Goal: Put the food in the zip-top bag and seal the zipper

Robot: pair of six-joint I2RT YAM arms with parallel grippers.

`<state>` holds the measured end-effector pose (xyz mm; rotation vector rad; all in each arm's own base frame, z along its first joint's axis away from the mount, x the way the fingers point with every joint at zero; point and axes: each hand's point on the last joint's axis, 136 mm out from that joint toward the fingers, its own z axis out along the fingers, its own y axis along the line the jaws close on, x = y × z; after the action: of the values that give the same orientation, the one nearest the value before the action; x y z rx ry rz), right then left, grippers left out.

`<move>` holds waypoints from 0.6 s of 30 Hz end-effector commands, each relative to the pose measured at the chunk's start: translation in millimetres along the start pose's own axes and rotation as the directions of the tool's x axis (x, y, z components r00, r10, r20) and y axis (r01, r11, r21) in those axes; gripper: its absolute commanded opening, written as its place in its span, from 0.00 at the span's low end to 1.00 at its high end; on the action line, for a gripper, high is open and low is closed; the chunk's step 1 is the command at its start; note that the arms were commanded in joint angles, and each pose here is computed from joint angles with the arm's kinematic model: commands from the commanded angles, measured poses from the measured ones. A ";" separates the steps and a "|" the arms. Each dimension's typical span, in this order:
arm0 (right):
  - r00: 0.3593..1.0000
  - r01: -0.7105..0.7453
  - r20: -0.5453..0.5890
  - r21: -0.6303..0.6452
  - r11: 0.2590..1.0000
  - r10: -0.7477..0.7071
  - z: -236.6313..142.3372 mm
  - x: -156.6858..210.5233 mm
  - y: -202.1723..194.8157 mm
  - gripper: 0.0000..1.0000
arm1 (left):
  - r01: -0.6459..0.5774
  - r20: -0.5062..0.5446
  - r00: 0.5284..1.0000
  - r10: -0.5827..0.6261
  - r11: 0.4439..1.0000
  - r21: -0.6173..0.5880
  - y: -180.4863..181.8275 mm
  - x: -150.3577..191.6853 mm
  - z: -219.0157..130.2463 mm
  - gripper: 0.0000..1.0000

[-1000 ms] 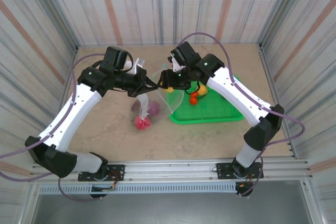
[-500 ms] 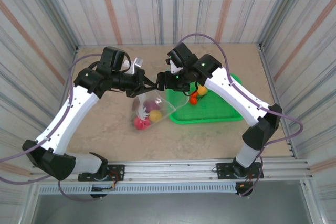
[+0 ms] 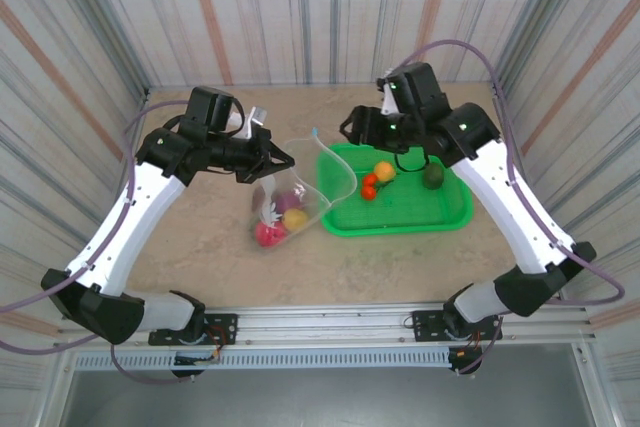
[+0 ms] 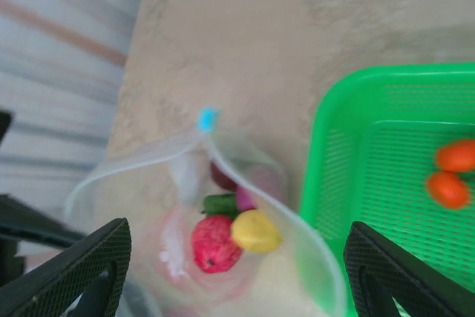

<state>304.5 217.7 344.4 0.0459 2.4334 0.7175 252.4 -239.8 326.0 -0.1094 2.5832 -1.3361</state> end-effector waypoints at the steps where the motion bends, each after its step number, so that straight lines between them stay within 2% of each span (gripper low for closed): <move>1: 0.992 -0.102 -0.054 0.236 0.966 0.117 15.2 20.5 -73.5 0.78 | -0.010 0.023 1.000 0.010 1.000 0.011 -2.2 3.9 -10.5 0.00; 8: 0.985 -0.036 -0.133 0.487 0.873 0.114 31.3 57.1 -156.7 0.78 | -0.017 0.023 1.000 0.017 1.000 -0.011 4.5 7.0 -10.7 0.00; 12: 0.987 0.071 -0.156 0.634 0.770 0.038 39.1 58.6 -195.4 0.80 | -0.012 0.019 1.000 0.013 1.000 -0.016 8.3 8.3 -8.9 0.00; 16: 0.985 0.117 -0.175 0.701 0.704 0.010 55.3 57.0 -229.8 0.81 | -0.022 0.013 1.000 0.022 1.000 -0.015 7.3 8.9 -7.7 0.00; 18: 0.982 0.120 -0.187 0.697 0.707 0.018 68.6 57.5 -241.7 0.83 | -0.027 0.012 1.000 0.027 0.999 -0.018 7.6 9.5 -7.8 0.00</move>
<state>311.7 73.5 158.2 0.2690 2.7561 -0.1860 245.9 -234.4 323.2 -0.1100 2.5807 -1.3167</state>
